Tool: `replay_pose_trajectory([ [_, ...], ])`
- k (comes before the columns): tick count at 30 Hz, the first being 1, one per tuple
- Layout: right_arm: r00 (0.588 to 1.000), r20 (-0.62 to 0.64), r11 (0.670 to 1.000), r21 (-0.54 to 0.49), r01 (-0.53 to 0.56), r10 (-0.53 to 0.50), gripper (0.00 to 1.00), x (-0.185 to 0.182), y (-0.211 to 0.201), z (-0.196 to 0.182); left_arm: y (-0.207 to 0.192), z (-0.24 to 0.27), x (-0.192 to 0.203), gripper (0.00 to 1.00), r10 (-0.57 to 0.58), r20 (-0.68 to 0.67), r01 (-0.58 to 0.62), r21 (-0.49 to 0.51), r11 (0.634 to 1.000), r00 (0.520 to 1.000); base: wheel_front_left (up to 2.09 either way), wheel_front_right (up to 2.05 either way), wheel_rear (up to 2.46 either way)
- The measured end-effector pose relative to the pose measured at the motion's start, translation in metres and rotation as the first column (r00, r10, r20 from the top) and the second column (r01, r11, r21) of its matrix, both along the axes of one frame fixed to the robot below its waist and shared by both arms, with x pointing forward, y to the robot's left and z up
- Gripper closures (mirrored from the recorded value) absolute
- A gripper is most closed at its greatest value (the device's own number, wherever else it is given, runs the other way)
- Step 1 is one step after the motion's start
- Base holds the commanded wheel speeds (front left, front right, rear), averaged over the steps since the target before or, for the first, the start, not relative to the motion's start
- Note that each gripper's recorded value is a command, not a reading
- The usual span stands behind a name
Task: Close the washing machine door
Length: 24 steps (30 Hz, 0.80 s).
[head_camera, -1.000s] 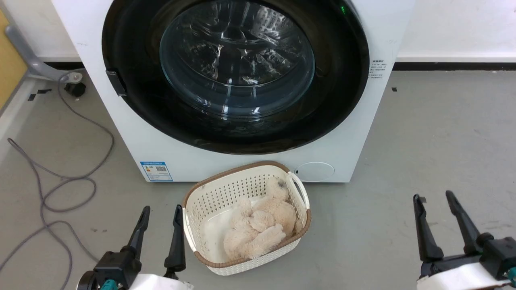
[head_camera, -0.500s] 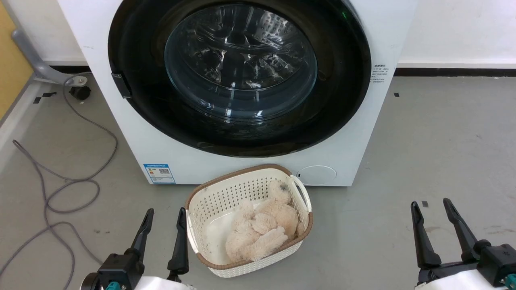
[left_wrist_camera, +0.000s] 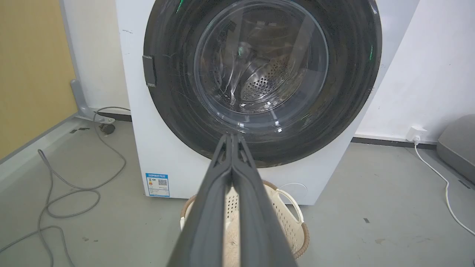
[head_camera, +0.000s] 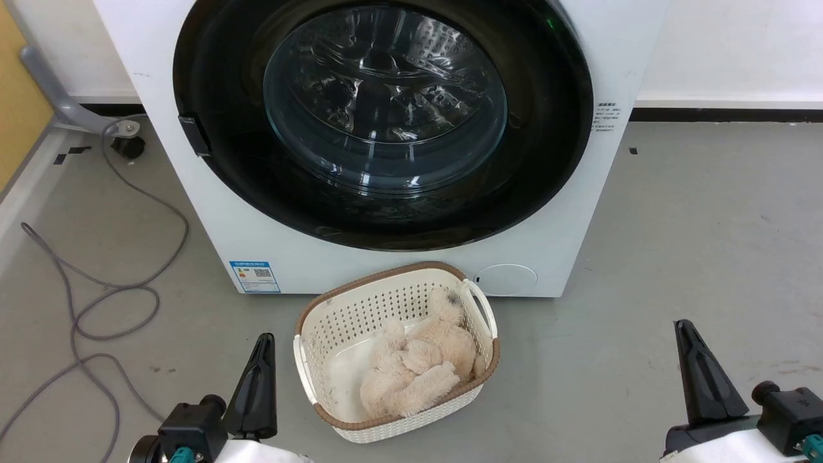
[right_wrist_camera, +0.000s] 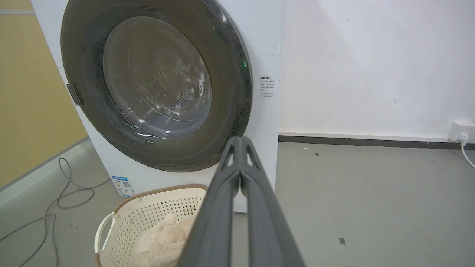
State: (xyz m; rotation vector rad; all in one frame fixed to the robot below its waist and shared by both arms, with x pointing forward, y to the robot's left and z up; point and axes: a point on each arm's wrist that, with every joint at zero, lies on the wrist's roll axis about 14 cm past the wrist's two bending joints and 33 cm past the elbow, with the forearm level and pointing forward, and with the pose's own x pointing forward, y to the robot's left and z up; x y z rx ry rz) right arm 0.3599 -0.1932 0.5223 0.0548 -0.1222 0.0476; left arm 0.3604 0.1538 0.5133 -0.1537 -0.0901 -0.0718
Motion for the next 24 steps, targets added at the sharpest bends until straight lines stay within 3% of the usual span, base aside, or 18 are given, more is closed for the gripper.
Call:
replay_pose_trajectory([
  [24,0.999,-0.041,0.999,-0.027,-0.020,0.019,1.00,0.0010,0.0065,-0.0035,0.0042,-0.0005,0.0010,1.00,0.009,-0.028,-0.008,0.045,0.999,1.000,0.00,0.00,0.00],
])
